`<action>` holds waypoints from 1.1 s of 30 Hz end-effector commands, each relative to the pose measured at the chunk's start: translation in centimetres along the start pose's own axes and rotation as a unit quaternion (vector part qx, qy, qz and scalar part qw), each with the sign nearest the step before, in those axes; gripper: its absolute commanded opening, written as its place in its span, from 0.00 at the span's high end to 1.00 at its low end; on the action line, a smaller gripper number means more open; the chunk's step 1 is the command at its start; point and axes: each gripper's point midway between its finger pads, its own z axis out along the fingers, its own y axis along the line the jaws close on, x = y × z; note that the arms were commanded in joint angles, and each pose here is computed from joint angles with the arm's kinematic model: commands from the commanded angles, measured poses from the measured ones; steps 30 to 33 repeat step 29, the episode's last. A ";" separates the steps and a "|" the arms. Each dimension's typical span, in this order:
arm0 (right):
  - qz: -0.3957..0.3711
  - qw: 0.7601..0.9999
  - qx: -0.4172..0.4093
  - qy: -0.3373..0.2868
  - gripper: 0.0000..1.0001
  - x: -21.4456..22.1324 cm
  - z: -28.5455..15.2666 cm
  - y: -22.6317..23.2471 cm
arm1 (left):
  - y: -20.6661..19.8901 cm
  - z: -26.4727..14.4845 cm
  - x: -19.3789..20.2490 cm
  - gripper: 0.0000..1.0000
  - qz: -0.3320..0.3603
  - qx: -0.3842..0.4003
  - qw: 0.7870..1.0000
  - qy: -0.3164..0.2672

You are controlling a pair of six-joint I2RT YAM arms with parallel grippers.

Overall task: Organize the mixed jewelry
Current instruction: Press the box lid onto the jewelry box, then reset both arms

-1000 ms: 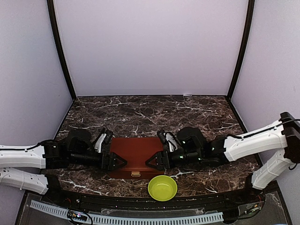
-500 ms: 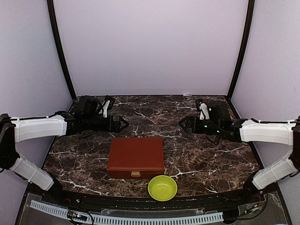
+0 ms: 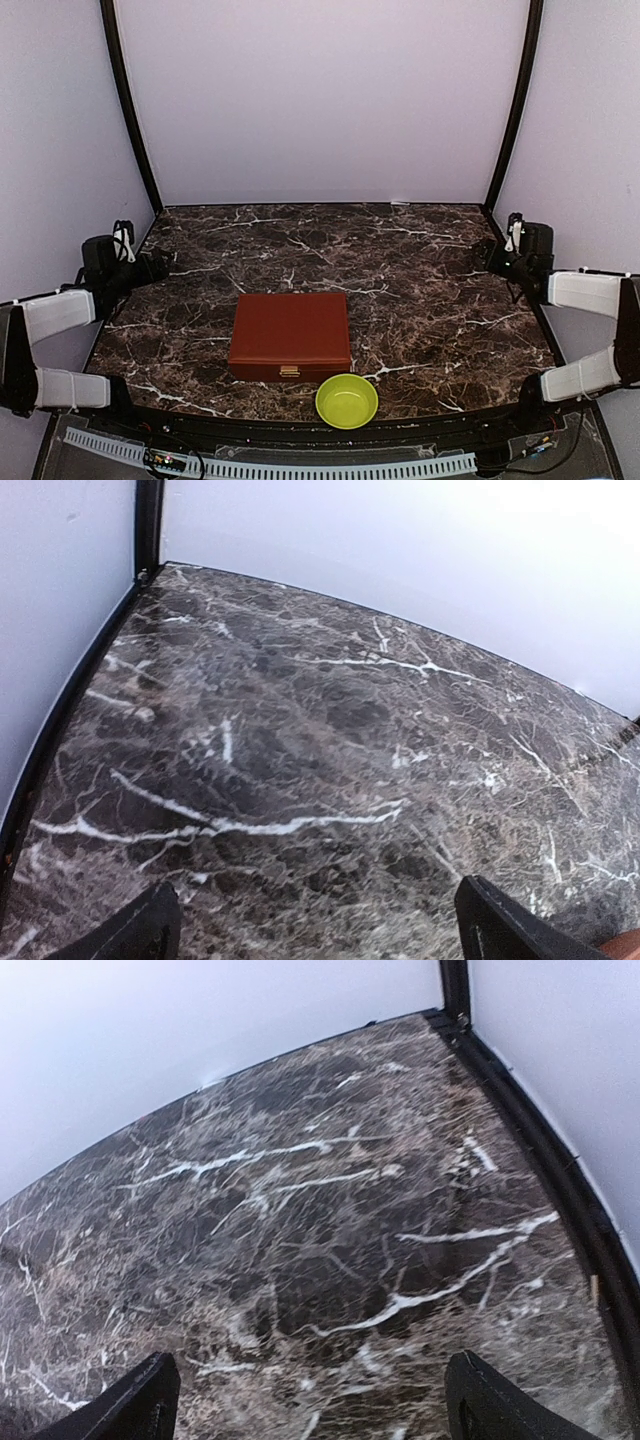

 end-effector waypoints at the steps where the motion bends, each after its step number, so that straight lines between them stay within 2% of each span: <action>1: -0.019 0.994 0.030 -0.100 0.07 -3.9 -1.7 -3.0 | 1.2 -2.1 -0.2 0.01 0.034 -0.014 0.996 -0.082; 7: -0.045 0.974 0.096 -0.200 0.06 -5.0 -4.2 -6.2 | 1.0 -2.8 -0.4 0.01 0.083 -0.008 0.988 -0.127; 12: -0.072 0.959 0.120 -0.247 0.06 -5.1 -5.0 -7.1 | 1.4 -2.9 0.5 0.01 0.106 -0.011 0.981 -0.163; 17: -0.081 0.954 0.131 -0.258 0.05 -4.4 -4.6 -7.8 | 2.4 -2.0 1.0 0.01 0.097 -0.030 0.984 -0.148; 33: -0.081 0.955 0.135 -0.253 0.06 -4.3 -4.5 -7.9 | 2.3 -2.3 0.8 0.01 0.099 -0.030 0.982 -0.160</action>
